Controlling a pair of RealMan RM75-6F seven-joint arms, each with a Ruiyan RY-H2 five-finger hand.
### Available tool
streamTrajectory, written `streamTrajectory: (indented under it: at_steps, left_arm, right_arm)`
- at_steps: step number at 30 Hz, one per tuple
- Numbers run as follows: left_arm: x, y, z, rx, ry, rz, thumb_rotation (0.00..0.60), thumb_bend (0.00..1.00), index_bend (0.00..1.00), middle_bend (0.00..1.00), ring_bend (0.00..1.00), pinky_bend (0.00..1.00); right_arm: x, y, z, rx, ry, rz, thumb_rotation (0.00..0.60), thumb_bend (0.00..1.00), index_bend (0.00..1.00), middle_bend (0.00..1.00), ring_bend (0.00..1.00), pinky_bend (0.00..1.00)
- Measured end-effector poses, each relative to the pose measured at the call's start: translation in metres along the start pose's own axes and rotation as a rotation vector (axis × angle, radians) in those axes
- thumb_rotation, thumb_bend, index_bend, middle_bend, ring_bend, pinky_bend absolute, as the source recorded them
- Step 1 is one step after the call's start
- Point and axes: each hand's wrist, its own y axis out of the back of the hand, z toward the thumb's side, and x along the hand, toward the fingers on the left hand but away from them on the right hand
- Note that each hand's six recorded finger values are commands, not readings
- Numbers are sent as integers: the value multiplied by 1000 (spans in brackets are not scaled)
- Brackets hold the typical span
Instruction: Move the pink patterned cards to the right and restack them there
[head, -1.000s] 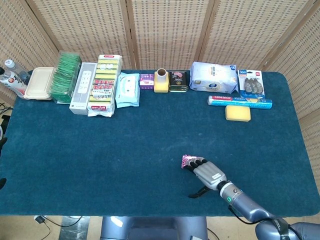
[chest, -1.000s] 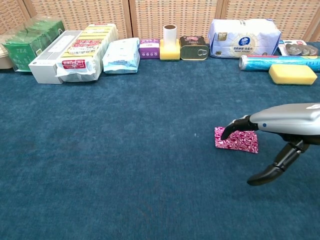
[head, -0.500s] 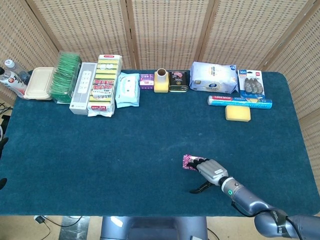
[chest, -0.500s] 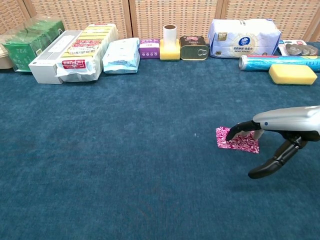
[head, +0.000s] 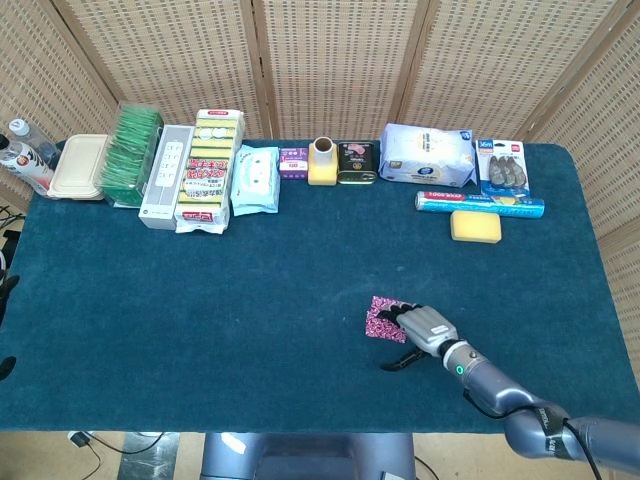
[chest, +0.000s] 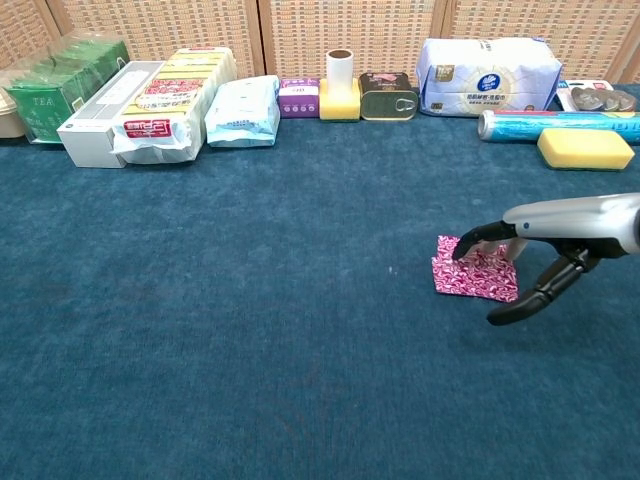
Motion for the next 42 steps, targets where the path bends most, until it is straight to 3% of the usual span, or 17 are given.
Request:
streamTrajectory:
  at_steps: [11,27,42]
  left_arm:
    - [1,-1,0,1,1,-3,600,109,0,0,0,83]
    - [1,-1,1,1,-3,-4,600,109,0,0,0,83]
    - [-4,1,1,-5,-17,5,600,109,0,0,0,83]
  right_arm:
    - [-21,15,7,-7,-13,-35,261,10,131,123,125,174]
    - [-65,54,30,-108,-49,-73,264,10,131,121,124,174]
    - [-12,44,49,-82,34,-7,261,10,131,122,124,218]
